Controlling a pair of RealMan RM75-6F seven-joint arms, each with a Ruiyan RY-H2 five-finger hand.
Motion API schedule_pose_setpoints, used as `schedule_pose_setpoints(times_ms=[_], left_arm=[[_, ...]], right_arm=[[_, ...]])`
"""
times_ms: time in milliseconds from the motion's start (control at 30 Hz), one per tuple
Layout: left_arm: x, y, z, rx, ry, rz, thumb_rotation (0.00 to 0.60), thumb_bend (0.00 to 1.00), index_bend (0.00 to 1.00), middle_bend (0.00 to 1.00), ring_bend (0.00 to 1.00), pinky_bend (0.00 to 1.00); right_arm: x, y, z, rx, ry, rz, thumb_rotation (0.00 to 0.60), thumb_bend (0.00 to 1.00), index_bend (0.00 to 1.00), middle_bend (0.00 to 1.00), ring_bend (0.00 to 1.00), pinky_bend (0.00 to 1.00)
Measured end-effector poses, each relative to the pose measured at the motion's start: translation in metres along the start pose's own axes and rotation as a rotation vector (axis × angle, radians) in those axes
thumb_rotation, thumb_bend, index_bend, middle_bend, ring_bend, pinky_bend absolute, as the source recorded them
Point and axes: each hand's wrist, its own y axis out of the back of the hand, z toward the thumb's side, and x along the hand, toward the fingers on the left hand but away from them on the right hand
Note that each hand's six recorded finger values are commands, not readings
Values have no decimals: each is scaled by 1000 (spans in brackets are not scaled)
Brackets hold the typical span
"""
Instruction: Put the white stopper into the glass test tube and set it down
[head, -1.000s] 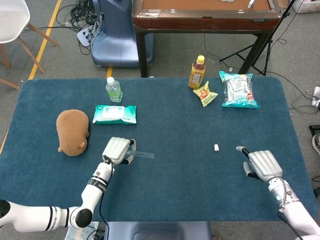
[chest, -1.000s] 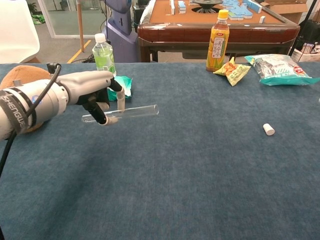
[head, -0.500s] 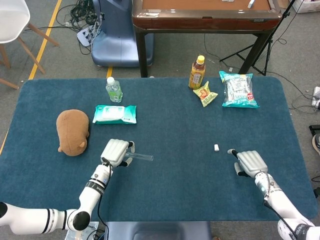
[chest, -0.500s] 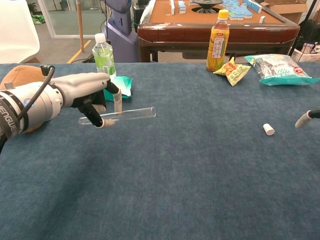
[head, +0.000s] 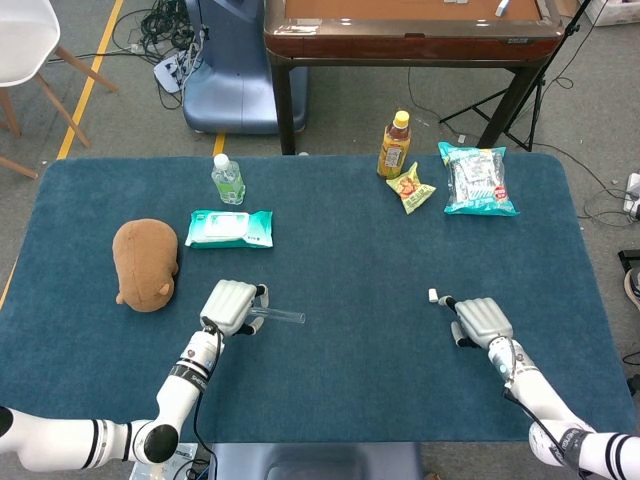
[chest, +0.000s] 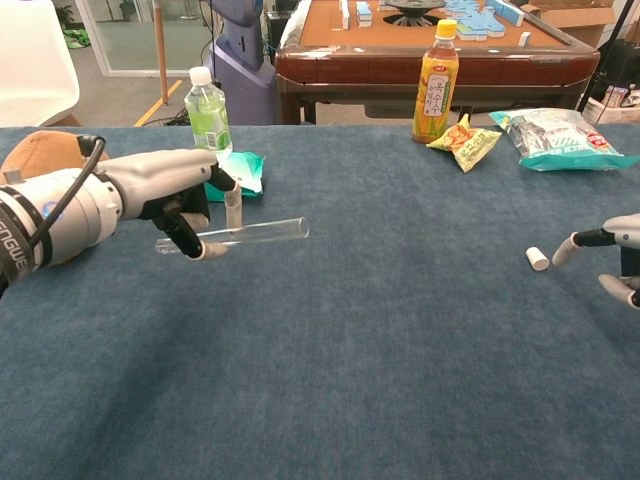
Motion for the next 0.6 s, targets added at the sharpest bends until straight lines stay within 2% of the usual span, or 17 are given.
schedule_pose_setpoints(times_ms=[300,600], left_arm=[[0,-2,-3,-2,3,-5,600,318,565,1000,1000,1000],[0,-3,-5,0,5,-6,600,318,565,1000,1000,1000]], right_arm=[[-10,-2,7,6,2,8,600,645,201,1000,1000,1000],[-16,8,11,0,1,-29,600,646,201,1000,1000,1000]])
